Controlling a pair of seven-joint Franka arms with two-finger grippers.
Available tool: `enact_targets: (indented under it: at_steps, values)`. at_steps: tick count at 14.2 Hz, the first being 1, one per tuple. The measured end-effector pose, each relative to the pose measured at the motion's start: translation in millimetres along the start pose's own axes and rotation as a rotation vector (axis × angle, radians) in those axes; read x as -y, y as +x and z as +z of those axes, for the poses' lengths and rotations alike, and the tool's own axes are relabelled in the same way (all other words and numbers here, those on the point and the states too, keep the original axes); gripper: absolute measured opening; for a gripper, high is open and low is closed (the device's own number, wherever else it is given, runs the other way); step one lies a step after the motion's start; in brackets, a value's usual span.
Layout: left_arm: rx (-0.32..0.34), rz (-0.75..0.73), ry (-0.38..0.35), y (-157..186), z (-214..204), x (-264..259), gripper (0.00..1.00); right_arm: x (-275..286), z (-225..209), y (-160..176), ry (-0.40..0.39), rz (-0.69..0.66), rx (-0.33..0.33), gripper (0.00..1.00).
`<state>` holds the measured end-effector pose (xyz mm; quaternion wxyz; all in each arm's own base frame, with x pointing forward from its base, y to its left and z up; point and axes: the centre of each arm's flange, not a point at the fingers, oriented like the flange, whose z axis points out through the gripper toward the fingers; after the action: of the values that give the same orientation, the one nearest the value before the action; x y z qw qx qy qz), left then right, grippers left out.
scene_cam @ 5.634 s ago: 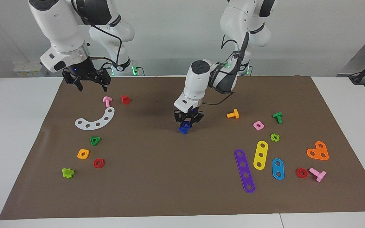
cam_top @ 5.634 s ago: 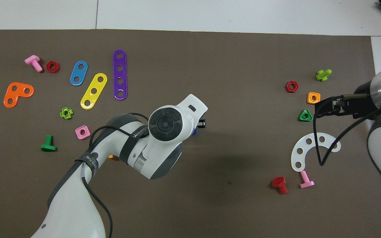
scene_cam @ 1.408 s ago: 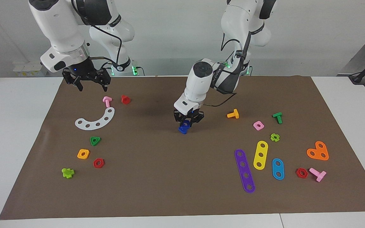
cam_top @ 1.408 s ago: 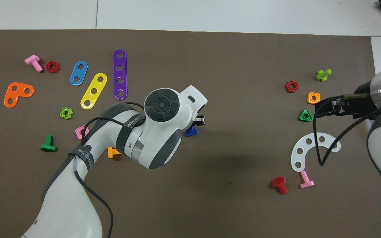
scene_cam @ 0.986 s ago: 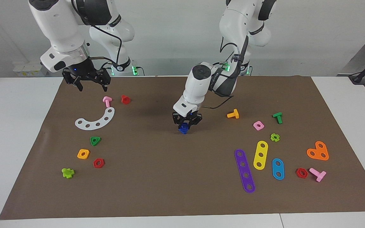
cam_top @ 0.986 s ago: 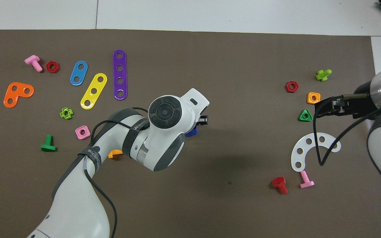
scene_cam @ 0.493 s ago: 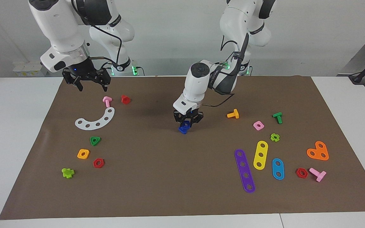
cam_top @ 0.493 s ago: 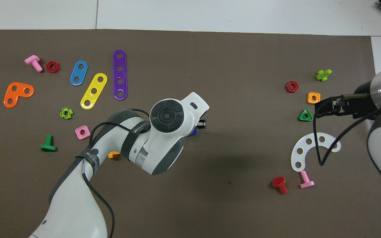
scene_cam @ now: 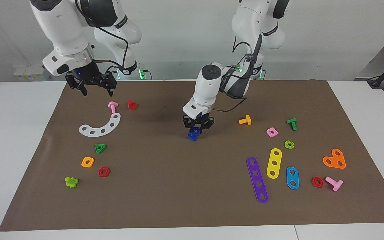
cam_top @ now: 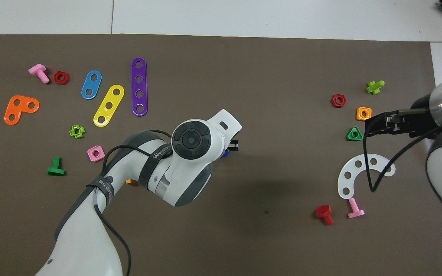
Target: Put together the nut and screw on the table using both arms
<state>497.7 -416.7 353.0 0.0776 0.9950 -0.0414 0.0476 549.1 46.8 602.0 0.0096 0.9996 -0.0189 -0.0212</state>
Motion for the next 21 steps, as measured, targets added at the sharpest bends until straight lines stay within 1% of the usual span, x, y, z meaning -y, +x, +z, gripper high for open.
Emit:
enact_targets:
  at_steps: [5, 8, 10, 20, 21]
  values:
    - [0.000, -0.015, -0.012, -0.2, -0.1, 0.5, 0.46, 0.0, 0.0, 0.0, 0.000, 0.000, 0.000, 1.00]
    - [0.030, -0.052, -0.037, -2.4, 11.2, -0.2, 0.46, 0.0, 0.0, 0.0, 0.000, 0.000, 0.000, 1.00]
    - [0.036, -0.063, -0.042, -3.0, 18.9, -0.8, 0.46, 0.0, 0.0, 0.0, 0.000, 0.000, 0.000, 1.00]
    - [0.063, -0.045, -0.028, -18.5, 32.2, -6.5, 0.46, 0.0, 0.0, 0.0, 0.000, 0.000, 0.000, 1.00]
    - [0.063, -0.045, -0.027, -18.1, 32.2, -5.9, 0.51, 0.0, 0.0, 0.0, 0.000, 0.000, 0.000, 1.00]
